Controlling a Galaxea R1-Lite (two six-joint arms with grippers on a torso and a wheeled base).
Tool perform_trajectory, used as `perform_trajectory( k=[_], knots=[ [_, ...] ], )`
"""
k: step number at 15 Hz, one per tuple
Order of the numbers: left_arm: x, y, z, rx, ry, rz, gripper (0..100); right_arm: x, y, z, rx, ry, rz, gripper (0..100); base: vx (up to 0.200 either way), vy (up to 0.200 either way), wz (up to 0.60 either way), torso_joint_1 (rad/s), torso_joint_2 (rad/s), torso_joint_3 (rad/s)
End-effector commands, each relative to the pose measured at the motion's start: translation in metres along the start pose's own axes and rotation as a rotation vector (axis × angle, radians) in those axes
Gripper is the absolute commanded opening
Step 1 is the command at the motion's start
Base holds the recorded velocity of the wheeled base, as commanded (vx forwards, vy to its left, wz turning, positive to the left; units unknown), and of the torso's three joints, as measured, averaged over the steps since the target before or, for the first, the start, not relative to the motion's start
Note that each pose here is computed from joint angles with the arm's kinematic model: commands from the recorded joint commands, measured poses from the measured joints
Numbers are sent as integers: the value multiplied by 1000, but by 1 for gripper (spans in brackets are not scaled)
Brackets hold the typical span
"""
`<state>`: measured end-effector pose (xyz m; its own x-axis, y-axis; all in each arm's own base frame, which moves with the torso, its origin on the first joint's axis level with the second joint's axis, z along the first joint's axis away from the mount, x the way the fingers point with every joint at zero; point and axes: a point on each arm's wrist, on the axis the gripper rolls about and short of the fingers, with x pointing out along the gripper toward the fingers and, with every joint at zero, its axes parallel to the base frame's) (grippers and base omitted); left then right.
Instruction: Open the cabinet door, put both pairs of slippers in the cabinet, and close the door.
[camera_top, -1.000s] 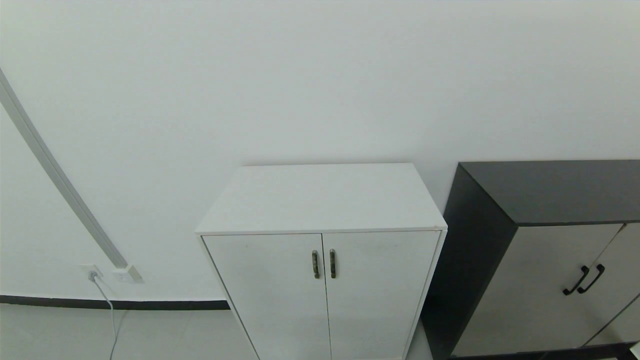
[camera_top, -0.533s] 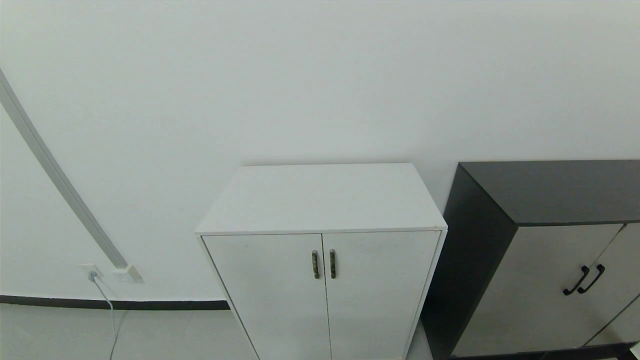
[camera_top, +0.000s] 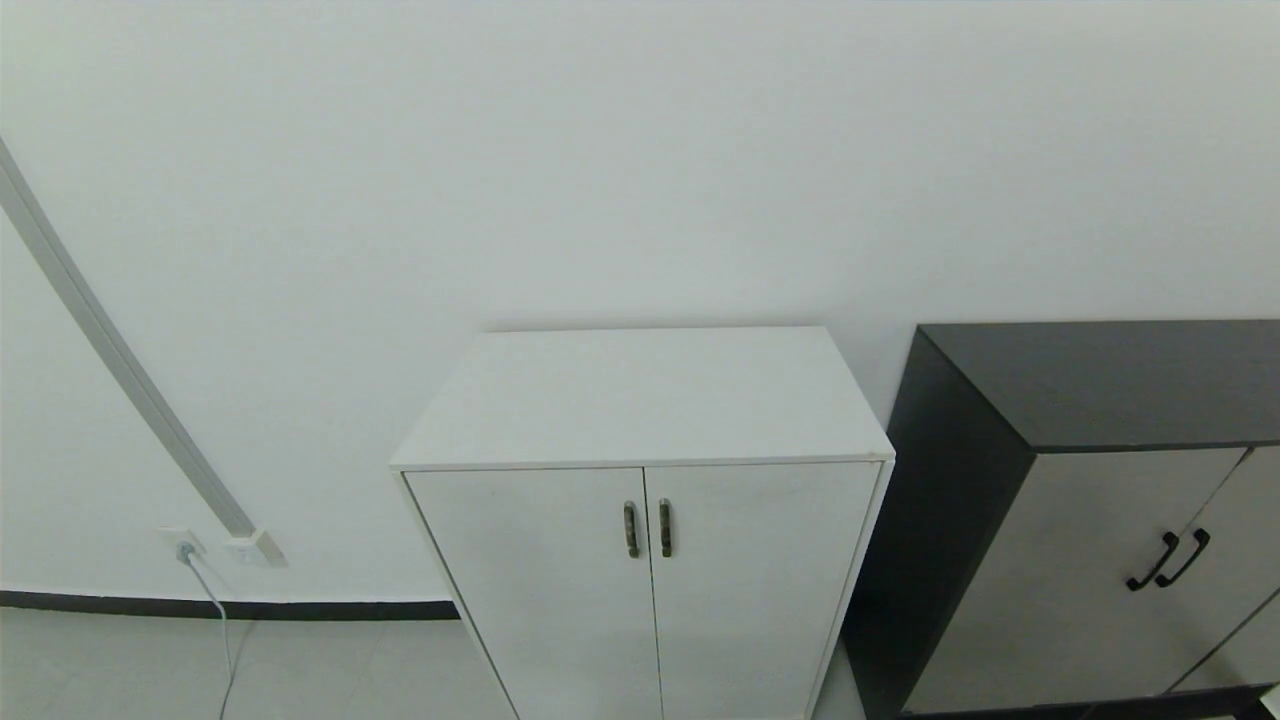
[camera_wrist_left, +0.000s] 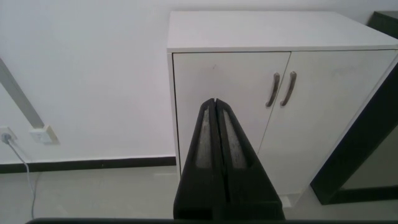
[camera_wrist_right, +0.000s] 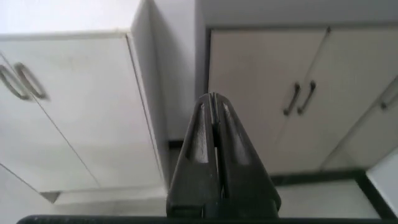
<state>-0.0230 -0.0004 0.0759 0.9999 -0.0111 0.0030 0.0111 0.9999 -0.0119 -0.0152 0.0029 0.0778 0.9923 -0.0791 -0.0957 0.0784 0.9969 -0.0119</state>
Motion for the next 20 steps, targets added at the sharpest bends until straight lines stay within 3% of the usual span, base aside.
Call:
perform_trajectory(
  k=[1,4,6,10,20],
  knots=[
    [0,0,0,0,1,0,0,0,0,0,7,7,0,0,0,0,0,0,0,0],
    [0,0,0,0,1,0,0,0,0,0,4,5,41,0,0,0,0,0,0,0],
    [0,0,0,0,1,0,0,-4,-3,-2,2,-46,150,0,0,0,0,0,0,0],
    [0,0,0,0,1,0,0,-7,-3,-3,12,-95,127,0,0,0,0,0,0,0],
    [0,0,0,12,3,0,0,-7,-3,-3,20,-94,115,0,0,0,0,0,0,0]
  ],
)
